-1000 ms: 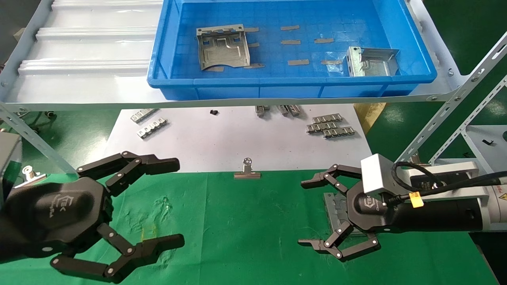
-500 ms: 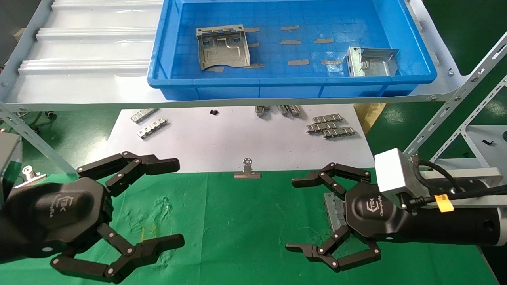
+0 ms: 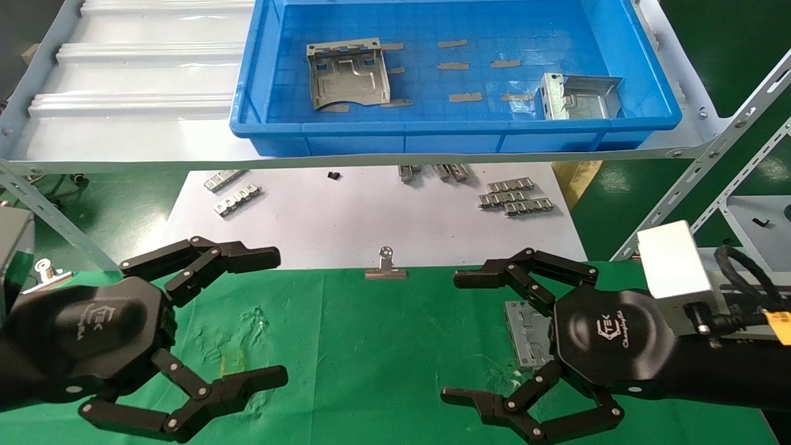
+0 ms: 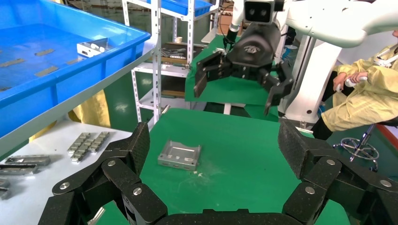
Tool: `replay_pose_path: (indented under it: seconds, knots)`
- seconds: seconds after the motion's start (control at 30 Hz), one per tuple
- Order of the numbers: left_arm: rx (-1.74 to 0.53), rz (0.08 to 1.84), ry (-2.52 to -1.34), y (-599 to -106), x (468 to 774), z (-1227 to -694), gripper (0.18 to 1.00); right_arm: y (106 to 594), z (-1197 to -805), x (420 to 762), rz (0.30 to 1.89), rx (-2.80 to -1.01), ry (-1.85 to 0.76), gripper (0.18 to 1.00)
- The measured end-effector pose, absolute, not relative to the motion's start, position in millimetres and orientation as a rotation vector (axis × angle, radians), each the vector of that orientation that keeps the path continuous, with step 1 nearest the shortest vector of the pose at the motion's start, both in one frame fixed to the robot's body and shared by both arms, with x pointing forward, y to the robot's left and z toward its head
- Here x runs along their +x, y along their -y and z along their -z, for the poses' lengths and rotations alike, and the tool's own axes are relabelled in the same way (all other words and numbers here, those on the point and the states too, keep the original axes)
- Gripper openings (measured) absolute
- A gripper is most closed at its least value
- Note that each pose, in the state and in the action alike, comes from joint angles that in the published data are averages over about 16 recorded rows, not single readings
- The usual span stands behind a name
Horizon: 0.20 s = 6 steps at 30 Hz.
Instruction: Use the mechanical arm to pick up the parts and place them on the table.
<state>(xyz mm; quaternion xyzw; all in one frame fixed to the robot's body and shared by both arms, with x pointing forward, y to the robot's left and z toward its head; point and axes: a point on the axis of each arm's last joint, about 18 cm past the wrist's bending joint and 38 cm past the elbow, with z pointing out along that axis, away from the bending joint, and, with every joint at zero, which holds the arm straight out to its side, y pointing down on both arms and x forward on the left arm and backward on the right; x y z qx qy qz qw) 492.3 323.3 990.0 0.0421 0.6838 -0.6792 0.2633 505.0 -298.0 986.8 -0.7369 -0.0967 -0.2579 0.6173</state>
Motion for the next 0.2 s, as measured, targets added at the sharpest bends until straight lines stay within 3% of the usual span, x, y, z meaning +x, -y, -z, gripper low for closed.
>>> replay_pose_path:
  seconds: [0.2]
  knots:
    - [0.114,1.837,-1.849,-323.3,492.3,-990.0,1.001,298.7,-988.1,497.9,0.583,-1.670,0.224,1.000]
